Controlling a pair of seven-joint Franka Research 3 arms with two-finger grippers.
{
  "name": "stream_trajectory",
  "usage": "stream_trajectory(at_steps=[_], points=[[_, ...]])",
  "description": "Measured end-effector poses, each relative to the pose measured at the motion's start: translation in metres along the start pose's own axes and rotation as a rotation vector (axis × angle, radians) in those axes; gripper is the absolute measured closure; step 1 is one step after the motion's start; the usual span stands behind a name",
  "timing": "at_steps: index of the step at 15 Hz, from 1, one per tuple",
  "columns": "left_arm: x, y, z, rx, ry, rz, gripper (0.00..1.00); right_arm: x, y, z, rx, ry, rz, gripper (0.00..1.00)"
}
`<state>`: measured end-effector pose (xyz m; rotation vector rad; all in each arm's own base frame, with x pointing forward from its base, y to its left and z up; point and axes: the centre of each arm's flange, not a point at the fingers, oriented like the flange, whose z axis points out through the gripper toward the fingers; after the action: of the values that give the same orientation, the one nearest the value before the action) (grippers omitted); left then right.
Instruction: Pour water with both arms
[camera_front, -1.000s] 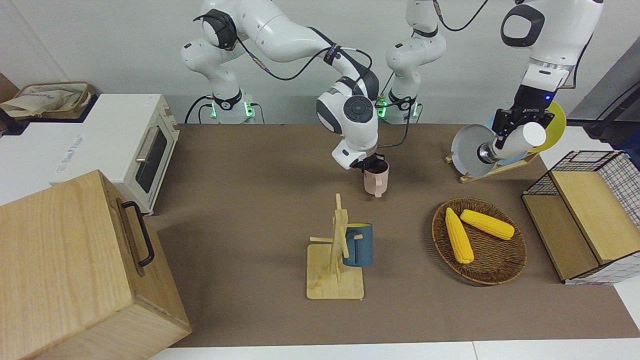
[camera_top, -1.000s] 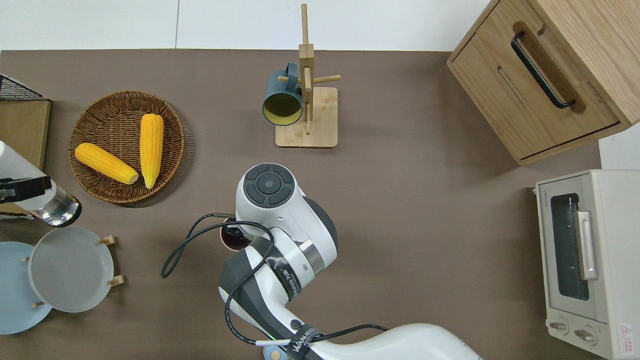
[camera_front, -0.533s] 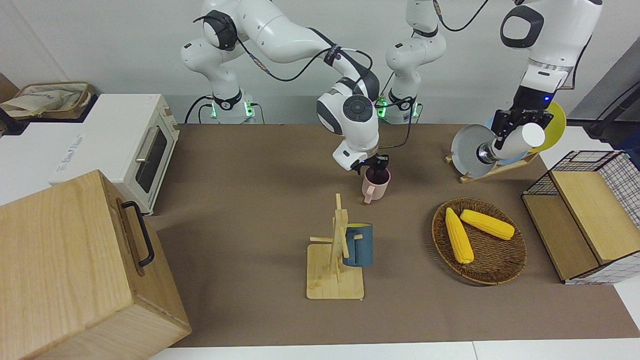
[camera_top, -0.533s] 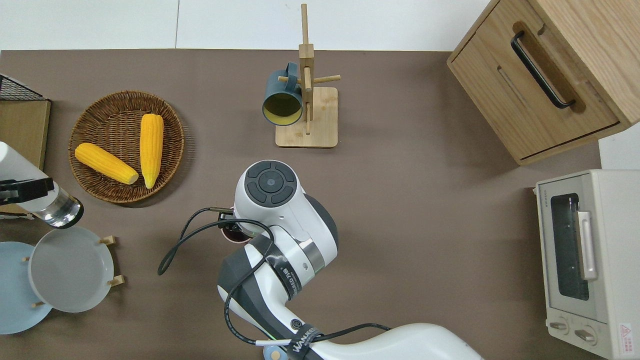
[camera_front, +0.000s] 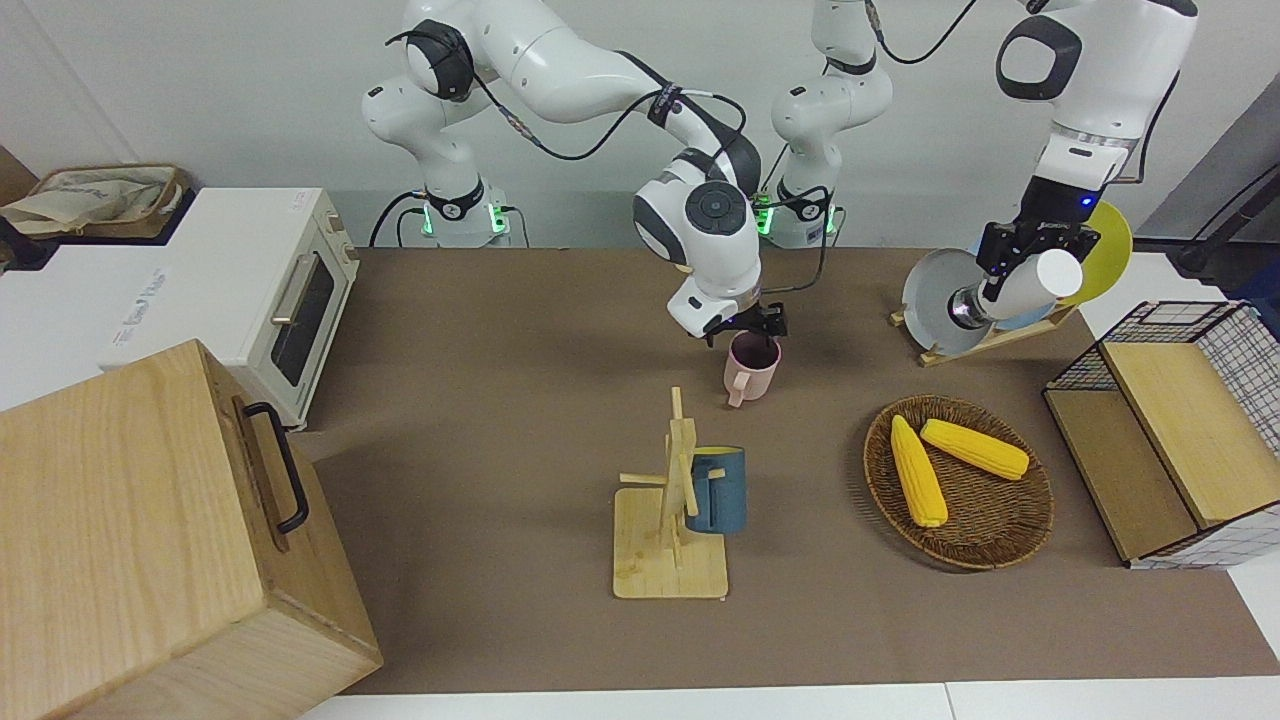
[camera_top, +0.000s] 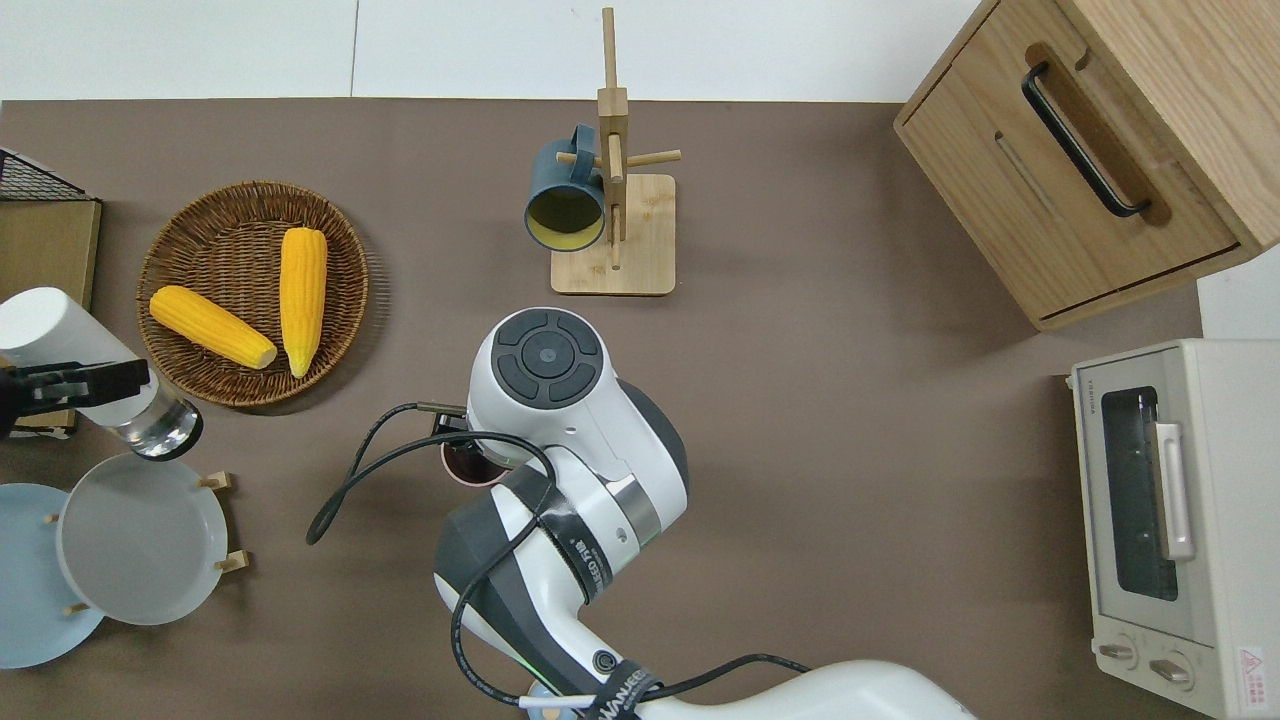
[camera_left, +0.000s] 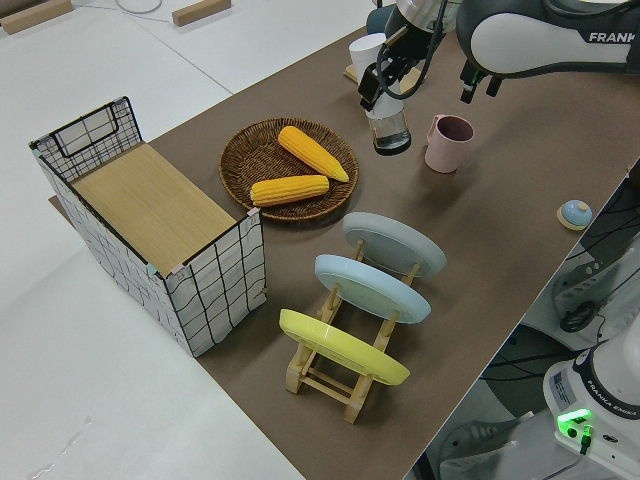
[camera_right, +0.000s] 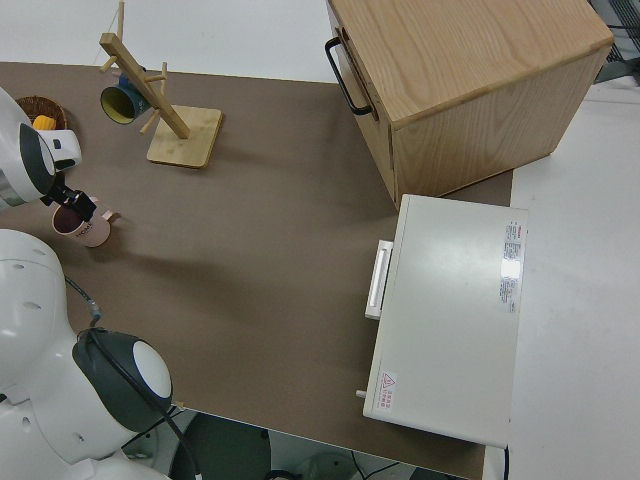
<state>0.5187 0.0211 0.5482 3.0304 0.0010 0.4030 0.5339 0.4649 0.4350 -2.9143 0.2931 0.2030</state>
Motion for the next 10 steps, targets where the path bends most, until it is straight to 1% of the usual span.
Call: stream_trajectory(at_steps=[2,4,6,8,10], points=[[-0.005,0.022,0.009,0.002,-0.012,0.015,0.37,0.005,0.015,-0.03,-0.014,0.012,0.018,0.0],[-0.012,0.039,0.018,0.005,-0.021,0.025,0.37,0.013,0.038,-0.064,-0.044,0.028,0.015,0.0],[-0.02,0.055,0.026,0.01,-0.032,0.04,0.37,0.023,0.073,-0.105,-0.083,0.036,-0.022,0.0],[-0.025,0.069,0.031,0.014,-0.042,0.056,0.37,0.033,0.111,-0.145,-0.135,0.058,-0.063,0.0],[-0.03,0.084,0.036,0.012,-0.051,0.079,0.37,0.041,0.146,-0.175,-0.17,0.066,-0.1,0.0]])
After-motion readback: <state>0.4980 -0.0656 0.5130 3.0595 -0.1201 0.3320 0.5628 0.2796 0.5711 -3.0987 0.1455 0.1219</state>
